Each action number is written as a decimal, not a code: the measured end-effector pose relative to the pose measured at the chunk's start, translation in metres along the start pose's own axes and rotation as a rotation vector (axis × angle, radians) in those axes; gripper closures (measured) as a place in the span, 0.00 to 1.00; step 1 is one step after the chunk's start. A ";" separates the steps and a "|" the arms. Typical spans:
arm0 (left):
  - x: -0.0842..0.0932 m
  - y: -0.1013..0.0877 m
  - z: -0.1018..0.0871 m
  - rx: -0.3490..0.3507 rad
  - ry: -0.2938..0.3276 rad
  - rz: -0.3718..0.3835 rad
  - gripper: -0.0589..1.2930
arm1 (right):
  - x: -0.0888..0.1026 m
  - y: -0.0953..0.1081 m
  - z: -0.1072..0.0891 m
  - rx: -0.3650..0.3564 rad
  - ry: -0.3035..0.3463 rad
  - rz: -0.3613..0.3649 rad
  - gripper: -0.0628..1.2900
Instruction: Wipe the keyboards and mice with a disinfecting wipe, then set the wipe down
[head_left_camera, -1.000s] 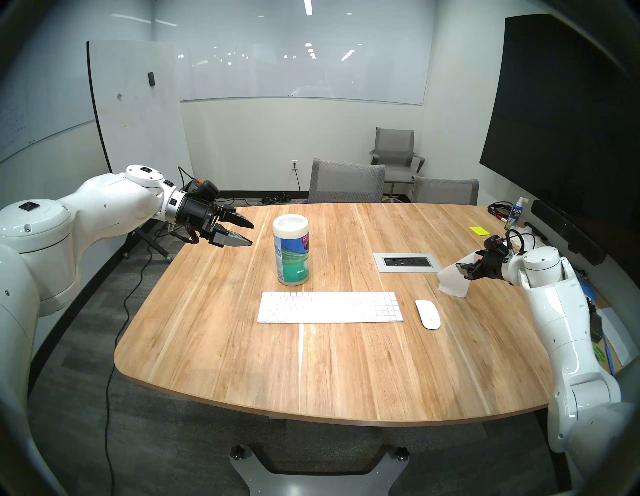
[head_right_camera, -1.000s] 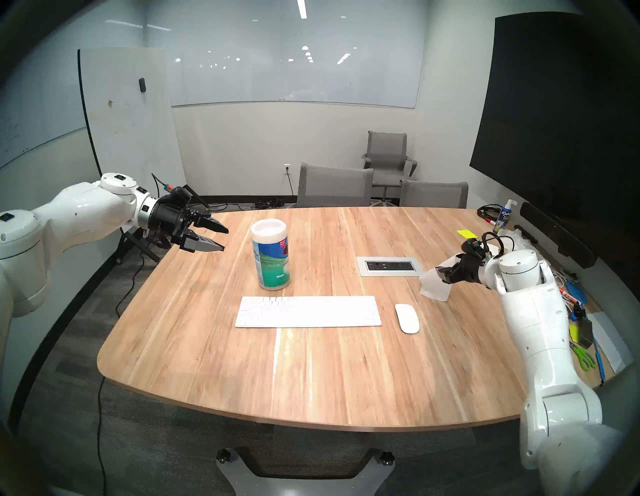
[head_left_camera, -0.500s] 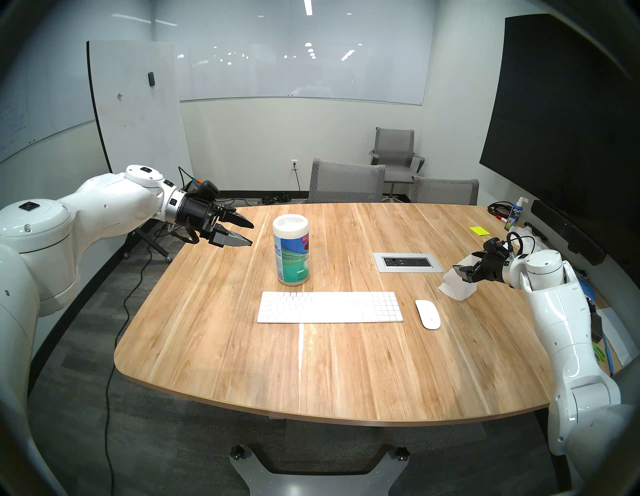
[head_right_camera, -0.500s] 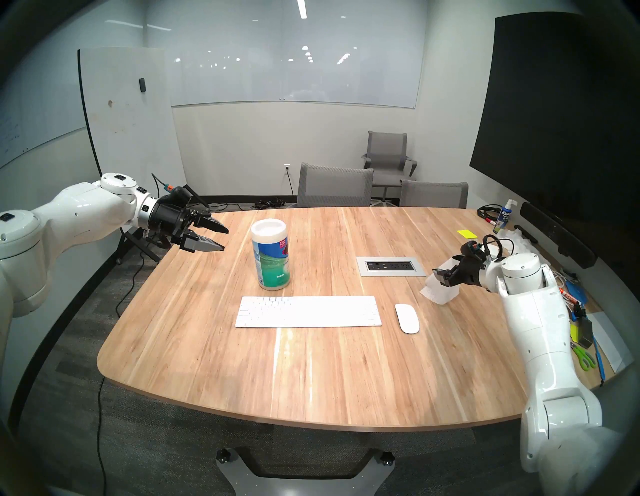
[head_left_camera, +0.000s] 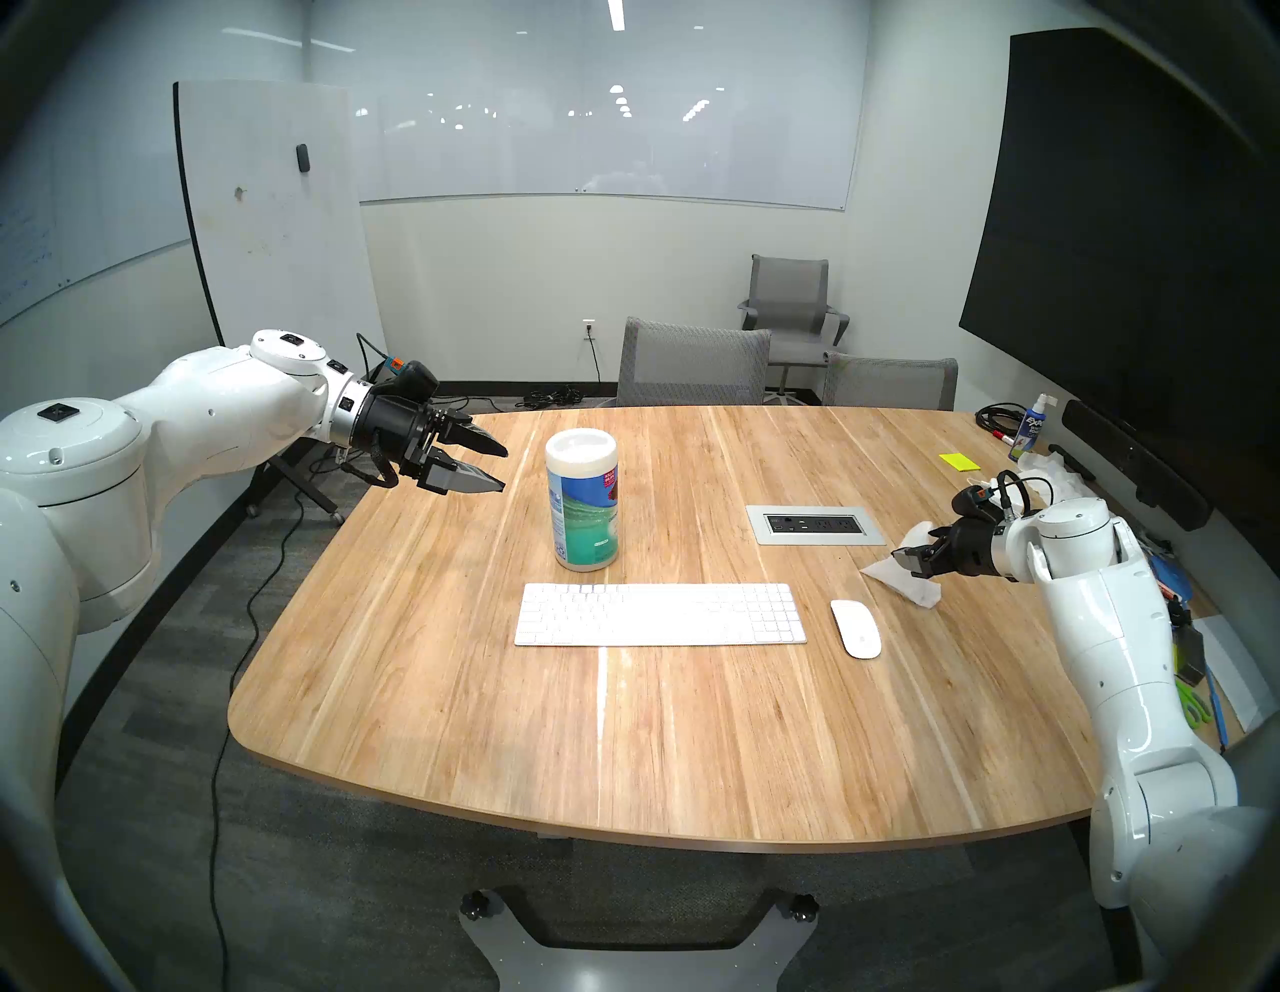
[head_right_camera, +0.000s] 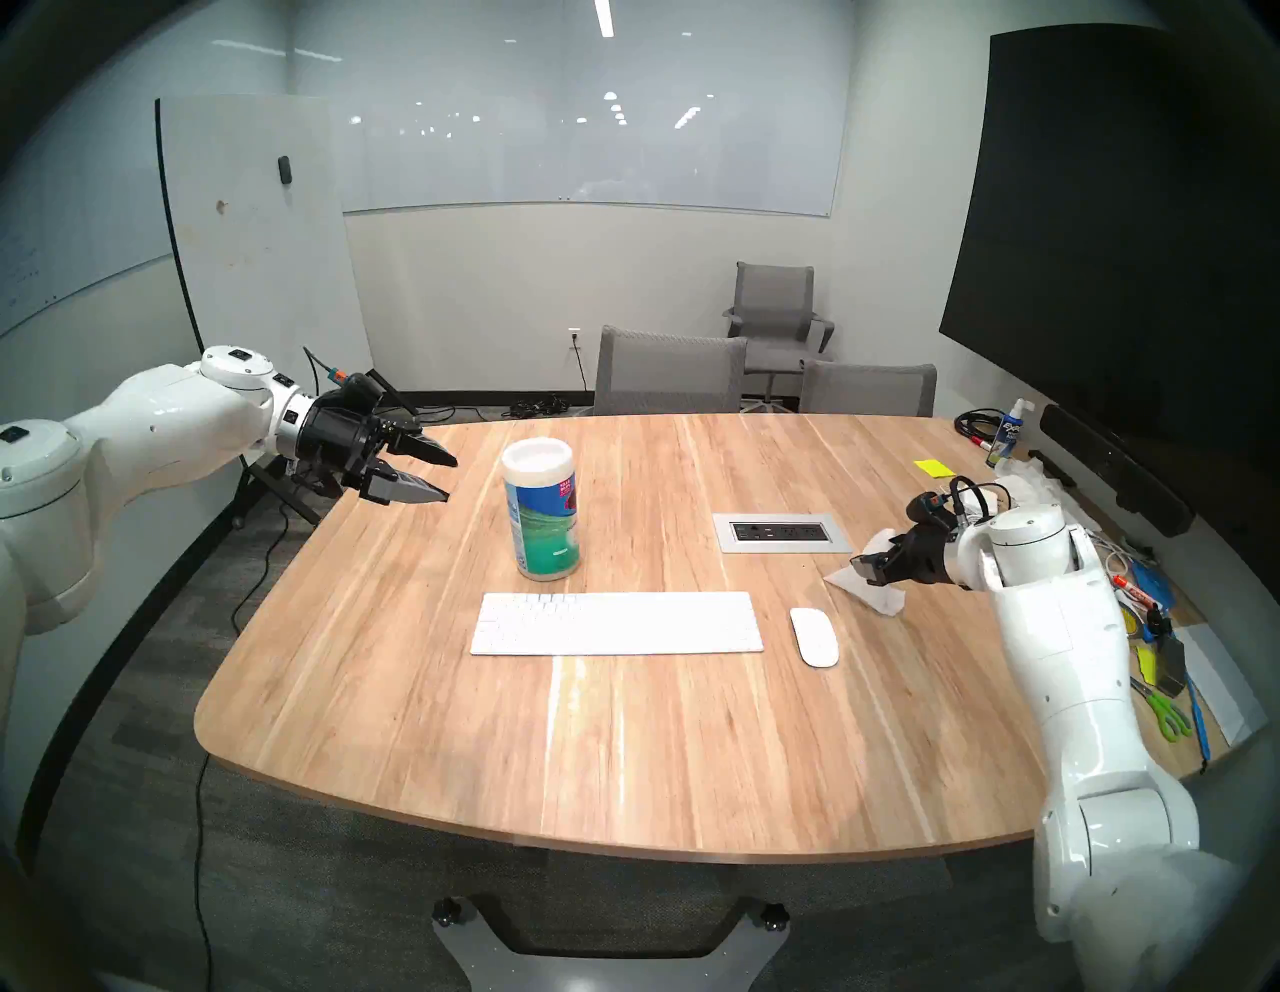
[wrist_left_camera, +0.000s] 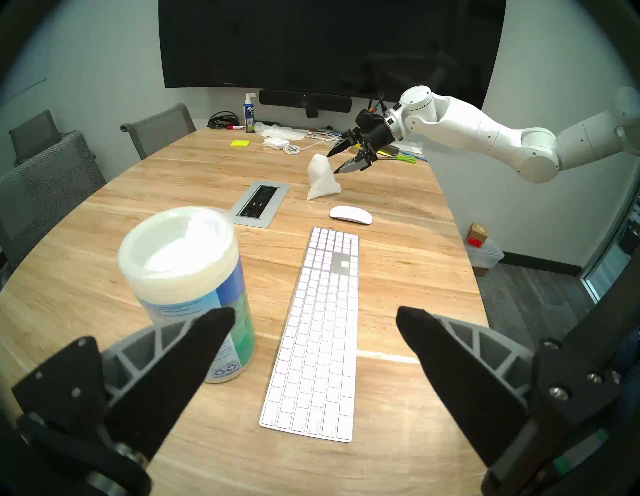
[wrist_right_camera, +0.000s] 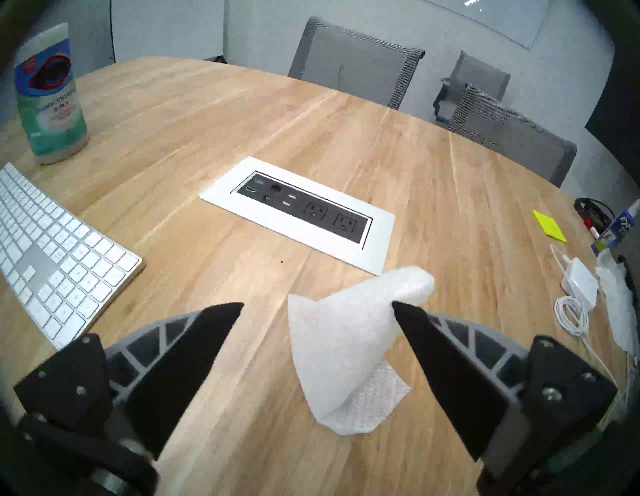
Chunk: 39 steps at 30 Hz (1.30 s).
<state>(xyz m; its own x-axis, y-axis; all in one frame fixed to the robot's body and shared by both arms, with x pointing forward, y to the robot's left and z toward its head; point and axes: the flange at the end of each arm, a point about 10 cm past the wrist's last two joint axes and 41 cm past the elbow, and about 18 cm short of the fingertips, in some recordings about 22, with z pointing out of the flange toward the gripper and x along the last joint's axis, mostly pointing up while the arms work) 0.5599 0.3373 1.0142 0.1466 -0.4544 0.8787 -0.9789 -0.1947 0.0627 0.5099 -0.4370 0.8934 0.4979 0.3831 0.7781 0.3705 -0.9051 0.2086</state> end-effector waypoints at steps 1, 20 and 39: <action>0.000 0.000 0.000 0.000 0.000 0.000 0.02 | 0.001 0.001 0.000 -0.004 0.003 0.007 0.05; 0.000 0.000 0.000 0.000 0.000 0.000 0.02 | -0.017 -0.001 0.011 -0.046 -0.053 0.012 0.05; 0.000 0.000 0.000 0.000 0.000 0.000 0.02 | -0.023 0.000 0.008 -0.049 -0.033 0.023 0.05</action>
<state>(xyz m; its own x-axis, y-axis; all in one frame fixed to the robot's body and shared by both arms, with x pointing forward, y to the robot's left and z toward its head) 0.5599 0.3373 1.0141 0.1465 -0.4546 0.8786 -0.9789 -0.1946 0.0626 0.5050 -0.4447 0.8707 0.5319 0.3677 0.7628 0.3202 -0.9213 0.2208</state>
